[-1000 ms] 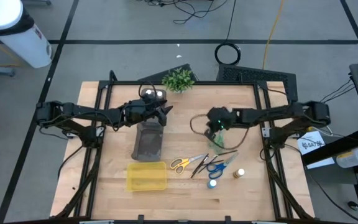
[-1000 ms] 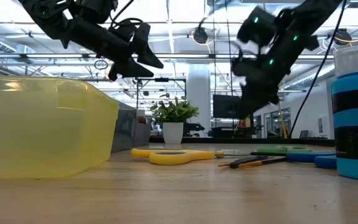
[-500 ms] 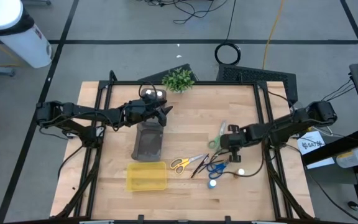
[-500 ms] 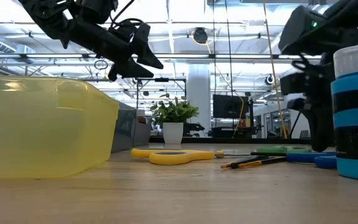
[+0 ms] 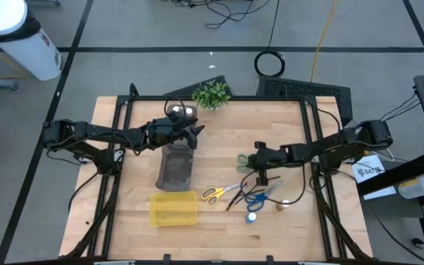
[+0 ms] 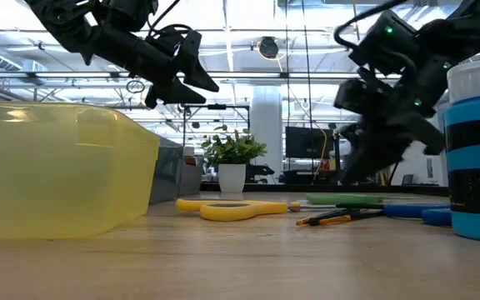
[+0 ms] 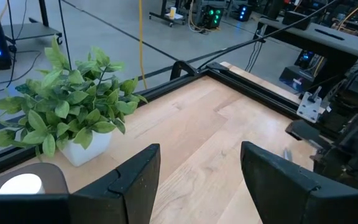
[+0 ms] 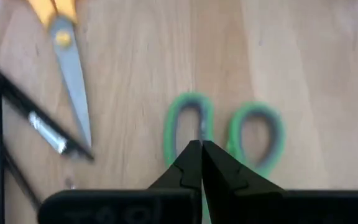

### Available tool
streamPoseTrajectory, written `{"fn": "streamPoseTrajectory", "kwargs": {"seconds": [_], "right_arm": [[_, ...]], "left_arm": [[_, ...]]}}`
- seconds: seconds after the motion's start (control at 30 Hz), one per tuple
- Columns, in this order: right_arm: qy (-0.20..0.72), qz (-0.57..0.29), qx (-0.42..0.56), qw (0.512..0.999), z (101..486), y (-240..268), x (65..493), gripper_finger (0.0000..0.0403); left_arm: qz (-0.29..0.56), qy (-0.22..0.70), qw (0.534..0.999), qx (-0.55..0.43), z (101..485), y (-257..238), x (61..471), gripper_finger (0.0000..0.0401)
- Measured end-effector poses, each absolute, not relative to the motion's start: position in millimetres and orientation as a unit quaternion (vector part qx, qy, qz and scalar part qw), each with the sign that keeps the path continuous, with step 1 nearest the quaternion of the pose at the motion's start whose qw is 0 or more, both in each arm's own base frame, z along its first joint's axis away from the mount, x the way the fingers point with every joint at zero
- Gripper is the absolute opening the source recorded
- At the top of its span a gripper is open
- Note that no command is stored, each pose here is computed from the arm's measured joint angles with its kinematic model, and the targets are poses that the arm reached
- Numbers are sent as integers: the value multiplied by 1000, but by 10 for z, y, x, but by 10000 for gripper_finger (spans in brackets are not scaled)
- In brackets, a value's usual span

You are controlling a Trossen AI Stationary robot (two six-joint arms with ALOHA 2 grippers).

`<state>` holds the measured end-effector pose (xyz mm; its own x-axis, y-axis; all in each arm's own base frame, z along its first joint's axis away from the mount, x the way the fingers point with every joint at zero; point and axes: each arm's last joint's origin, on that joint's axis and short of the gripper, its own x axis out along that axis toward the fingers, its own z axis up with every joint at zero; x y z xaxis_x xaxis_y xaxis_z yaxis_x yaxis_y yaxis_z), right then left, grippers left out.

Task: Pick & Place Paint Supplies
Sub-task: Put the green scissors into the bottom black bin

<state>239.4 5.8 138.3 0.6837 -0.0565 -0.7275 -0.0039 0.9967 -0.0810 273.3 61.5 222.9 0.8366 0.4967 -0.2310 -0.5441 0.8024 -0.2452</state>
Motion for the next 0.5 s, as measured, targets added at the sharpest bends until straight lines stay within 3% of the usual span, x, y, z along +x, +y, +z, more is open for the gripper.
{"fn": "streamPoseTrajectory", "kwargs": {"seconds": [0.2, 0.3, 0.5], "right_arm": [[411, -48, -77, 907, 1489, 9, 2299, 0], [459, -88, -108, 878, 1524, -17, 2128, 0], [525, -138, -68, 837, 1492, -40, 1879, 0]], "left_arm": [[276, 86, 945, -152, 2214, 615, 2729, 235], [275, 90, 944, -157, 2204, 613, 2727, 234], [251, 91, 950, -161, 2209, 590, 2737, 234]]}}
